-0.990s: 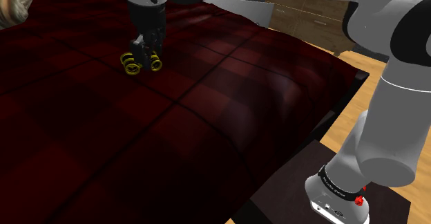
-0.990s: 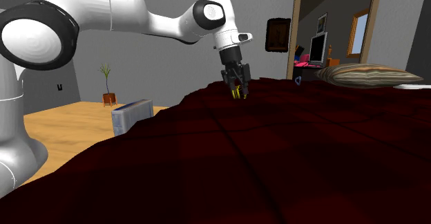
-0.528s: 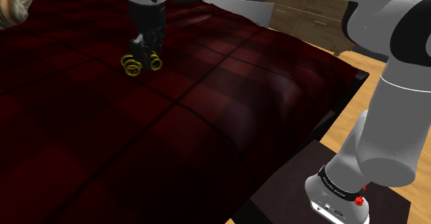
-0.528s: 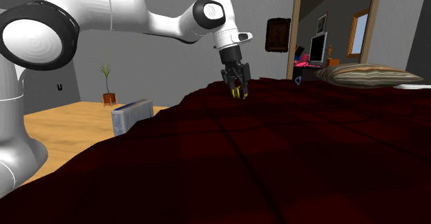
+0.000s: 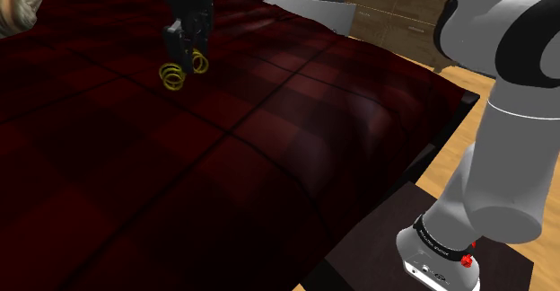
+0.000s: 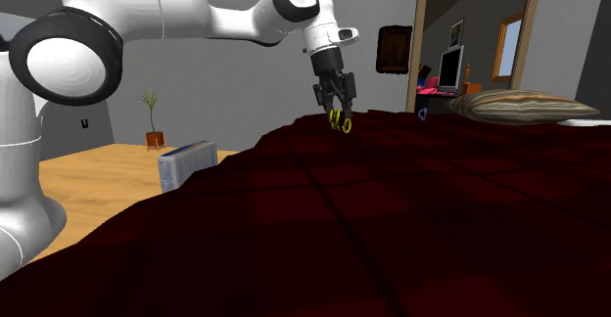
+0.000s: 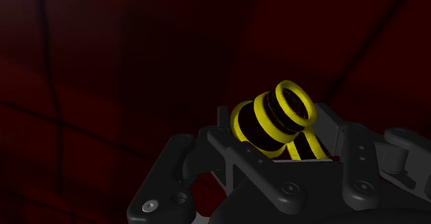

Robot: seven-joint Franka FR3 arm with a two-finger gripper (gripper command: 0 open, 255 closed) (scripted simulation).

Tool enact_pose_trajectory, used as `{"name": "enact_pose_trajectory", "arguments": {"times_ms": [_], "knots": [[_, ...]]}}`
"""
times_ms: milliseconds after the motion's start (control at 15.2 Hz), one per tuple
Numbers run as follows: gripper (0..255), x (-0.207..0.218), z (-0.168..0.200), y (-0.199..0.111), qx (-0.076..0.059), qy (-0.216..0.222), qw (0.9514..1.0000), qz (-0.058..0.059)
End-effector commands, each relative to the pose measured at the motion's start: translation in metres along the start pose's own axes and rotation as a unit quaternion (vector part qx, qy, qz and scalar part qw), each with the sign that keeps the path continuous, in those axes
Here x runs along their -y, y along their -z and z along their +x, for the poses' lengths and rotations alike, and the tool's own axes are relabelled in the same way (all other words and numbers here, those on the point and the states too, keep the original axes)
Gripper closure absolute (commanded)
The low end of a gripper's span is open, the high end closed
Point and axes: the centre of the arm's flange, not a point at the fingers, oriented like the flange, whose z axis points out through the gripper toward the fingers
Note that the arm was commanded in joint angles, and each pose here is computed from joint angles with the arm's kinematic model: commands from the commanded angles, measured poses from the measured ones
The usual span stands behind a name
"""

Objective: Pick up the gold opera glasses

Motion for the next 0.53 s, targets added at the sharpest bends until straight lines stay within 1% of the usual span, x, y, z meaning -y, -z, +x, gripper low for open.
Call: {"name": "enact_pose_trajectory", "arguments": {"times_ms": [0,330,462], "knots": [[255,-0.002,0.002,0.011,0.000,0.000,1.0000,0.000],[255,-0.007,0.007,0.036,0.000,0.000,1.0000,0.000],[255,-0.008,0.007,0.037,0.000,0.000,1.0000,0.000]]}}
